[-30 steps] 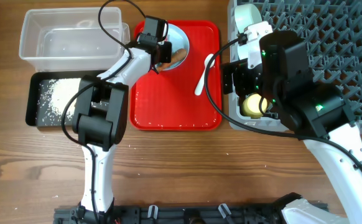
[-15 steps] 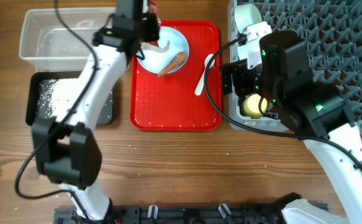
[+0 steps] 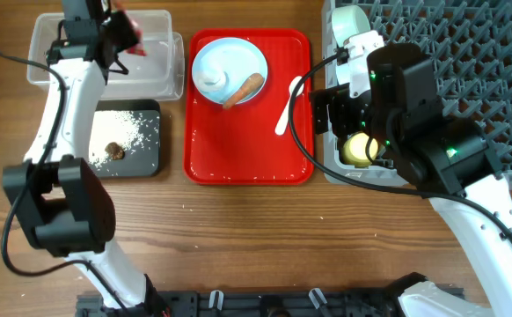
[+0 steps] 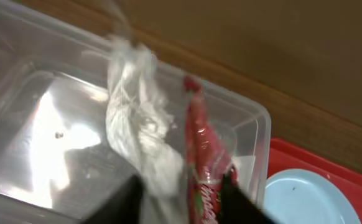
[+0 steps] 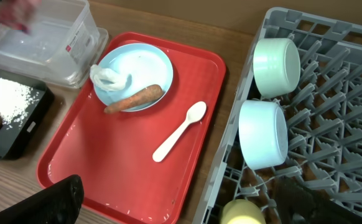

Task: Sort waste into correct bins and load items into the dishwasher rack
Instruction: 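Drop the tissue and wrapper into the clear plastic bin, then grasp the carrot on the plate with left gripper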

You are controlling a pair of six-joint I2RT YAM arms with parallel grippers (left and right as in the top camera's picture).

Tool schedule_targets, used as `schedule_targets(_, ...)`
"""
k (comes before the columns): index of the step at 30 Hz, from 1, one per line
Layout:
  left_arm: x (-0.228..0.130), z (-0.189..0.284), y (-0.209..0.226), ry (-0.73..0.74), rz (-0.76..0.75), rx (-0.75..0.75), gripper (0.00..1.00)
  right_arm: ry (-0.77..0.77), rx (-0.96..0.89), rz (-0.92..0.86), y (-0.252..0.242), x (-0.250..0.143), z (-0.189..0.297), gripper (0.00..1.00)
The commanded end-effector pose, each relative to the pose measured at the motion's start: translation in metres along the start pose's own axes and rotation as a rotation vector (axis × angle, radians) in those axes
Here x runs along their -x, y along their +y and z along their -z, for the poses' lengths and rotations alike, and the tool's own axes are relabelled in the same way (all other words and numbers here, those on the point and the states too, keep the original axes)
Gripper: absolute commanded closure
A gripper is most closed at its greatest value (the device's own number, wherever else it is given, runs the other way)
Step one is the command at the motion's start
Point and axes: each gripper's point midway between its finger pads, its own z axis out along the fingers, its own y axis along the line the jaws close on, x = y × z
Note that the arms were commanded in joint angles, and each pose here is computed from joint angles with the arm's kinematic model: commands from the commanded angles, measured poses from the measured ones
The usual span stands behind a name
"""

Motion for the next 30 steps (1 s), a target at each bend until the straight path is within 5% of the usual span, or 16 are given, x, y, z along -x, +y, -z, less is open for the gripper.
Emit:
schedule_targets(1,-0.020,-0.016,-0.010,0.064,0.001,-0.033,0.00,-0.016,0.021,-0.016,0.004,0.003,0.005,0.00)
schedule_targets(7,-0.013,0.003,-0.034,0.055,-0.042,-0.080,0.01,-0.016,0.021,-0.016,0.004,0.003,0.005,0.00)
schedule_targets(13,-0.097,0.001,-0.131,0.185,-0.525,-0.209,0.06,-0.022,0.029,-0.016,0.006,0.004,0.005,0.00)
schedule_targets(19,-0.182,-0.051,-0.145,0.342,-0.610,-0.187,0.15,-0.003,0.028,-0.015,0.005,0.000,0.005,0.00)
schedule_targets(26,-0.205,-0.077,-0.132,0.389,-0.598,-0.147,0.15,-0.003,0.028,-0.015,0.005,0.000,0.005,0.00)
schedule_targets(27,-0.204,-0.077,-0.133,0.383,-0.598,-0.149,0.21,-0.004,0.028,-0.015,0.005,0.000,0.005,0.00)
schedule_targets(29,-0.204,-0.078,-0.133,0.379,-0.597,-0.151,0.70,-0.003,0.028,-0.015,0.005,0.000,0.005,0.00)
schedule_targets(30,-0.204,-0.078,-0.133,0.381,-0.597,-0.150,0.85,-0.002,0.028,-0.015,0.005,-0.001,0.005,0.00)
